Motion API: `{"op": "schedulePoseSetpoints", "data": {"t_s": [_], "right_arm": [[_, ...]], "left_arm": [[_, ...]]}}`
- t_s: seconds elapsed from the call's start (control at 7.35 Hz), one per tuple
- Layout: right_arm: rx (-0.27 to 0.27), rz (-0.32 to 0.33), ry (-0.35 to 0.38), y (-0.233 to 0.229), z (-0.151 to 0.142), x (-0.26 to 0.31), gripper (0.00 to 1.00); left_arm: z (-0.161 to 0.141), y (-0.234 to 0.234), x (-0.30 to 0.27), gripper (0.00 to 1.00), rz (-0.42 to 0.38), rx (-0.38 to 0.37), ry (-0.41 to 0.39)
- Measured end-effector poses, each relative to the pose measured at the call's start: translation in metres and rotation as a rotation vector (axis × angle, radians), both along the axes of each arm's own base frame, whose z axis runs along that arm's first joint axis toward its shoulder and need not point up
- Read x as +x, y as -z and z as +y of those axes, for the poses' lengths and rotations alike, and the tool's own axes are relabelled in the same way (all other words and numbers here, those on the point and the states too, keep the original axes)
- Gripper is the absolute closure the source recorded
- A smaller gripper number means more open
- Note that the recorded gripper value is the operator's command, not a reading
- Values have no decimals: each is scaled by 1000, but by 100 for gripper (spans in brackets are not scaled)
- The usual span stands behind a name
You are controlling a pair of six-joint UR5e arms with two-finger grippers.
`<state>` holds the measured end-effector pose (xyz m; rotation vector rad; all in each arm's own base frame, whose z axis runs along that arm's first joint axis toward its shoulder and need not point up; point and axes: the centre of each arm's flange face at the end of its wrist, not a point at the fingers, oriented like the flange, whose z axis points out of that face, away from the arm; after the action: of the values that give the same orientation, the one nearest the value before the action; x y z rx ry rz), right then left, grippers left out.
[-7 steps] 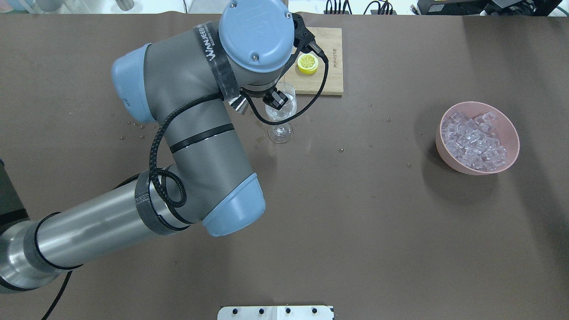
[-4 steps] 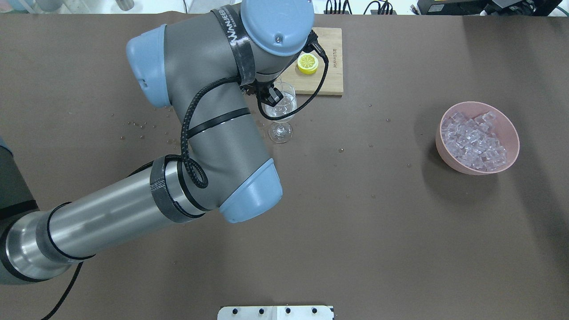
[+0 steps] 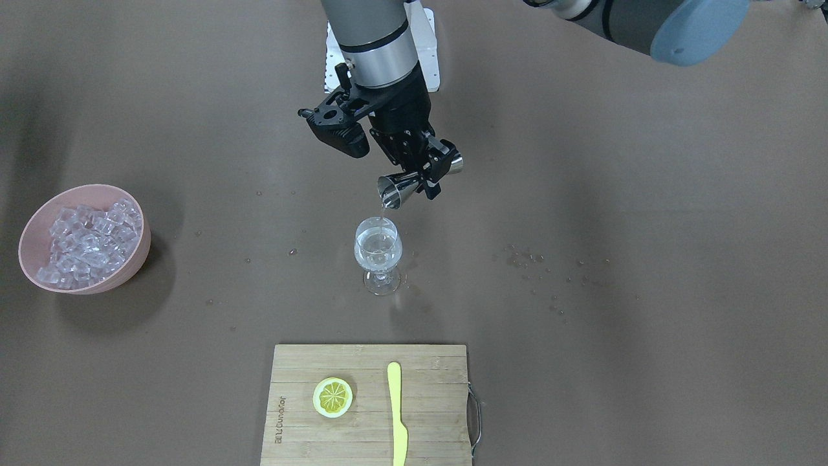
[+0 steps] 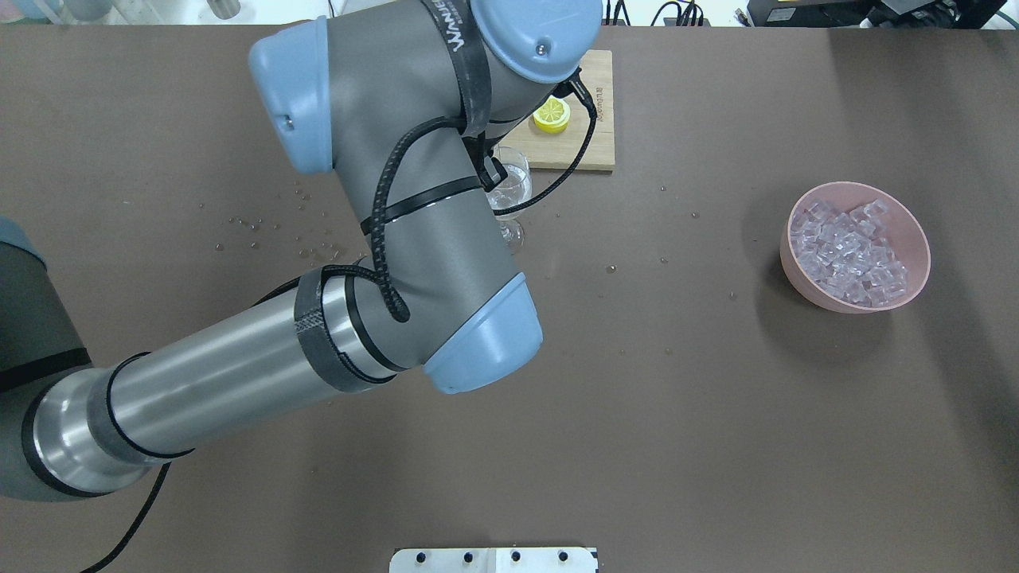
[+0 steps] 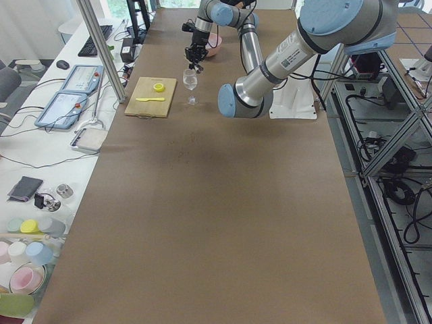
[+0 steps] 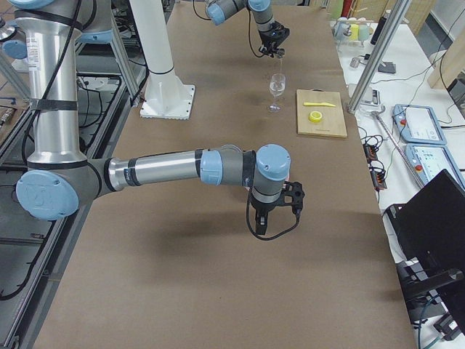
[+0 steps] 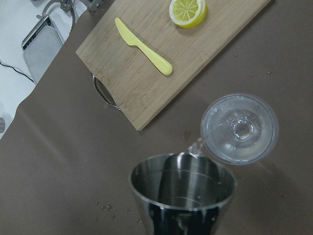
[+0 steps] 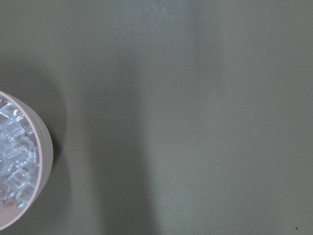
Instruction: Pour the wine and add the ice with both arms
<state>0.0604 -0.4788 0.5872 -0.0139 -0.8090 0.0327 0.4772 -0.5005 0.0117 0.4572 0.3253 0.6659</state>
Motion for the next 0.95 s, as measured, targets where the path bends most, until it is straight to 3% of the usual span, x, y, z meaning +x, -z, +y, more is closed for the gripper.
{"op": "schedulePoseSetpoints", "data": {"t_s": [0.95], "right_arm": [[-8,-6,-1,-2,3,0,0]], "left_arm": [[-21,19,17,100,-246,-7,-97]]}}
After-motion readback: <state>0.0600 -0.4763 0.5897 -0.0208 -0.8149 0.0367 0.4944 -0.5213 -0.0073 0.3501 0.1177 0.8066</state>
